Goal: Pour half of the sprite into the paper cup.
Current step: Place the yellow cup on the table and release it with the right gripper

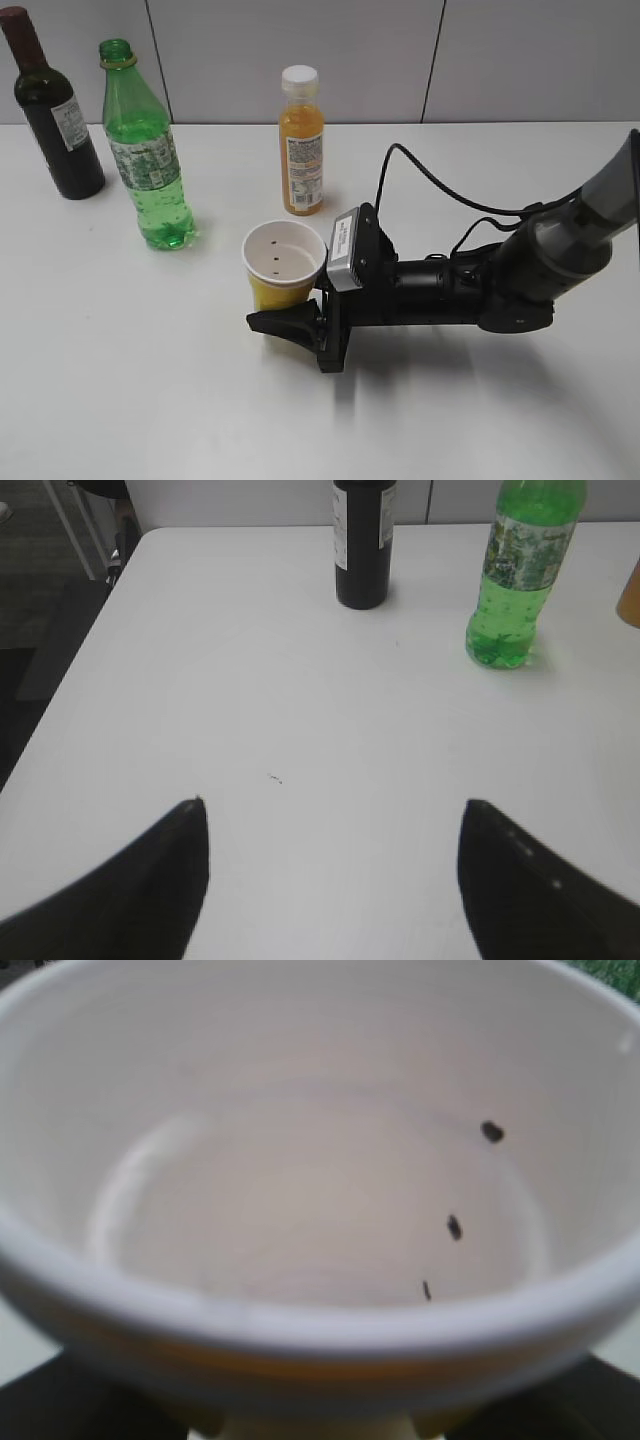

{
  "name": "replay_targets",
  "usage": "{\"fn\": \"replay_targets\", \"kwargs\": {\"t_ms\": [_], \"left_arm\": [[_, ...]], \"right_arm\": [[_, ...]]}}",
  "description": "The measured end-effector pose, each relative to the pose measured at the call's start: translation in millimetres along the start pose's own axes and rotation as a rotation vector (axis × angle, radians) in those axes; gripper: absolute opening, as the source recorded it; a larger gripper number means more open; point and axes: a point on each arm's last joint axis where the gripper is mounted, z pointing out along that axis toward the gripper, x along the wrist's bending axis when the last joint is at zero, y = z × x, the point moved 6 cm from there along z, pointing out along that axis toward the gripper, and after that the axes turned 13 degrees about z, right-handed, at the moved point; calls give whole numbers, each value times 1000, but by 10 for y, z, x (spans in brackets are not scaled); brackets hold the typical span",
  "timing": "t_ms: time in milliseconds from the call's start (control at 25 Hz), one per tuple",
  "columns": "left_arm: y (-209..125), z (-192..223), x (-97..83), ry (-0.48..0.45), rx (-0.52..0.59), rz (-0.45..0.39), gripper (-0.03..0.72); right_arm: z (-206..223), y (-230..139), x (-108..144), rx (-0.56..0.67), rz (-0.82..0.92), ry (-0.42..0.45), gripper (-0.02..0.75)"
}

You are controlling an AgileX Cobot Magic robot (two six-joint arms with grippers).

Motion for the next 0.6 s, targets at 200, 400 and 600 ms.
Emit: {"fn": "replay_targets", "kwargs": {"t_ms": [200,400,600], "left_arm": [[0,0,0,0,0,0,589],[0,0,0,0,0,0,589],[0,0,0,0,0,0,589]], "right_arm": [[27,-105,-77,58,3,-24,452],[39,-164,-152,119,-16,-51,452],[47,-212,-143,139,-23,-34,452]]}}
